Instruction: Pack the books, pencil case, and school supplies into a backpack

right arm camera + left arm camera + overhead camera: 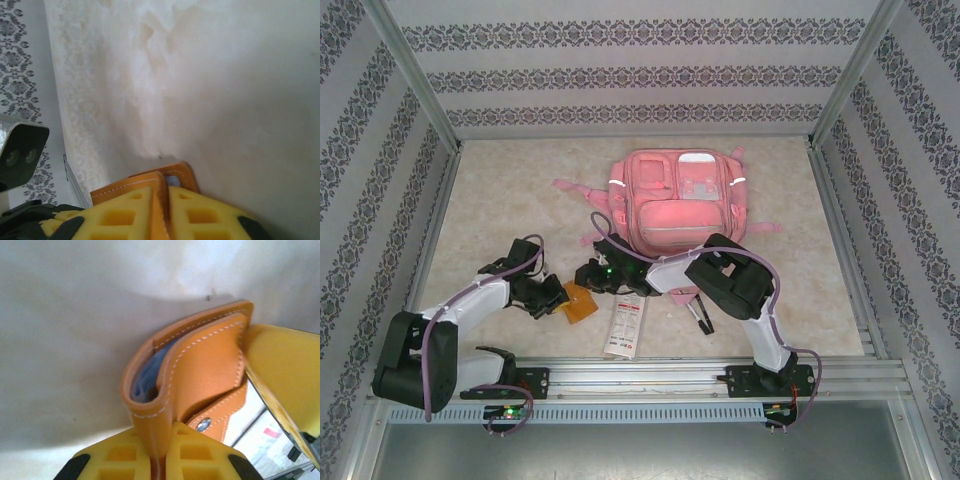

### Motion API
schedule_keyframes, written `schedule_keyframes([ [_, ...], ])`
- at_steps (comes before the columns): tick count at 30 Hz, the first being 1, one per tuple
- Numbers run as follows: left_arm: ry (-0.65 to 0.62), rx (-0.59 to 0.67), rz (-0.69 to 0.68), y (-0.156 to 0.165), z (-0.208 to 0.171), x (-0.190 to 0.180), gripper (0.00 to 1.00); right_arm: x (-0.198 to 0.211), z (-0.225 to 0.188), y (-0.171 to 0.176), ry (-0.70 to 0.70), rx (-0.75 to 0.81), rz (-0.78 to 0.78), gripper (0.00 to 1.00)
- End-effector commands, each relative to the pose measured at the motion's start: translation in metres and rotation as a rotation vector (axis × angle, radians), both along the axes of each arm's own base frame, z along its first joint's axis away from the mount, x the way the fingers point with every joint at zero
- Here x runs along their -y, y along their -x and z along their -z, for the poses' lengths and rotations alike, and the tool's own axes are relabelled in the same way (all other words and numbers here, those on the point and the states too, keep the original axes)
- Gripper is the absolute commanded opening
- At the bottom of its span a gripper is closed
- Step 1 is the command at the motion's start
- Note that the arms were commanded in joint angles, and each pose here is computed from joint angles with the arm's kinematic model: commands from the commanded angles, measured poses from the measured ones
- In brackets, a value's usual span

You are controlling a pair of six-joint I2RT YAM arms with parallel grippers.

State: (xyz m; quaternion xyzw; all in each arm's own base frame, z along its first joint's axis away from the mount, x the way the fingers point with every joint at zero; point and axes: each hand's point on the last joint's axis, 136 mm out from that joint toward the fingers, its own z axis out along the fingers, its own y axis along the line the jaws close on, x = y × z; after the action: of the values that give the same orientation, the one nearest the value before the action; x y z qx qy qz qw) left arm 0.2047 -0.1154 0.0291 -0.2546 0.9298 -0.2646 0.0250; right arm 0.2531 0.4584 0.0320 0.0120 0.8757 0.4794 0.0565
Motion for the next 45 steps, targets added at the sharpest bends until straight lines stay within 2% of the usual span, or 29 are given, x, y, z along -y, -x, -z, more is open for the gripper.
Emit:
schedule_keyframes([
  [1, -0.003, 0.127, 0.045, -0.019, -0.033, 0.003, 0.00, -0.003, -0.034, 0.012, -0.064, 0.094, -0.126, 0.26],
  [4, 0.040, 0.219, 0.075, -0.025, -0.063, 0.010, 0.00, 0.012, -0.059, 0.004, -0.083, 0.168, -0.176, 0.43],
  [8, 0.187, 0.321, 0.143, -0.027, -0.101, 0.032, 0.00, 0.049, -0.074, -0.004, -0.063, 0.243, -0.220, 0.55],
  [10, 0.239, 0.367, 0.172, -0.026, -0.117, 0.039, 0.00, 0.068, -0.082, -0.002, -0.075, 0.256, -0.240, 0.64],
  [13, 0.310, 0.423, 0.212, -0.025, -0.138, 0.049, 0.00, 0.085, -0.099, 0.009, -0.117, 0.276, -0.282, 0.69],
  [18, 0.422, 0.468, 0.254, -0.025, -0.157, 0.062, 0.00, 0.094, -0.115, 0.033, -0.138, 0.268, -0.365, 0.68],
  [21, 0.504, 0.488, 0.266, -0.025, -0.164, 0.072, 0.00, 0.089, -0.127, 0.043, -0.184, 0.268, -0.405, 0.63],
  [24, 0.520, 0.492, 0.301, -0.021, -0.165, 0.080, 0.00, 0.081, -0.144, 0.049, -0.243, 0.272, -0.443, 0.57],
  [26, 0.520, 0.490, 0.343, -0.017, -0.164, 0.088, 0.00, 0.077, -0.156, 0.049, -0.270, 0.279, -0.451, 0.49],
  [27, 0.515, 0.484, 0.364, -0.015, -0.162, 0.091, 0.05, 0.076, -0.162, 0.049, -0.284, 0.281, -0.457, 0.42],
  [30, 0.476, 0.470, 0.384, -0.016, -0.157, 0.096, 0.32, 0.078, -0.172, 0.046, -0.302, 0.272, -0.449, 0.14],
  [32, 0.436, 0.476, 0.379, -0.020, -0.157, 0.093, 0.40, 0.085, -0.176, 0.043, -0.307, 0.268, -0.425, 0.04],
  [33, 0.412, 0.491, 0.377, -0.023, -0.159, 0.091, 0.46, 0.092, -0.177, 0.039, -0.300, 0.269, -0.395, 0.00],
  [34, 0.380, 0.513, 0.374, -0.027, -0.162, 0.089, 0.53, 0.103, -0.177, 0.032, -0.281, 0.263, -0.344, 0.00],
  [37, 0.288, 0.603, 0.368, -0.042, -0.174, 0.081, 0.59, 0.151, -0.169, 0.003, -0.190, 0.239, -0.120, 0.00],
  [39, 0.229, 0.705, 0.408, -0.054, -0.184, 0.083, 0.58, 0.197, -0.159, -0.014, -0.091, 0.222, 0.075, 0.00],
  [40, 0.179, 0.782, 0.478, -0.059, -0.187, 0.087, 0.56, 0.228, -0.151, -0.022, -0.013, 0.209, 0.191, 0.00],
  [43, -0.099, 0.977, 0.765, -0.067, -0.182, 0.112, 0.45, 0.330, -0.124, -0.024, 0.309, 0.158, 0.534, 0.00],
  [45, -0.170, 1.040, 0.893, -0.076, -0.179, 0.131, 0.45, 0.383, -0.120, -0.014, 0.422, 0.142, 0.716, 0.00],
])
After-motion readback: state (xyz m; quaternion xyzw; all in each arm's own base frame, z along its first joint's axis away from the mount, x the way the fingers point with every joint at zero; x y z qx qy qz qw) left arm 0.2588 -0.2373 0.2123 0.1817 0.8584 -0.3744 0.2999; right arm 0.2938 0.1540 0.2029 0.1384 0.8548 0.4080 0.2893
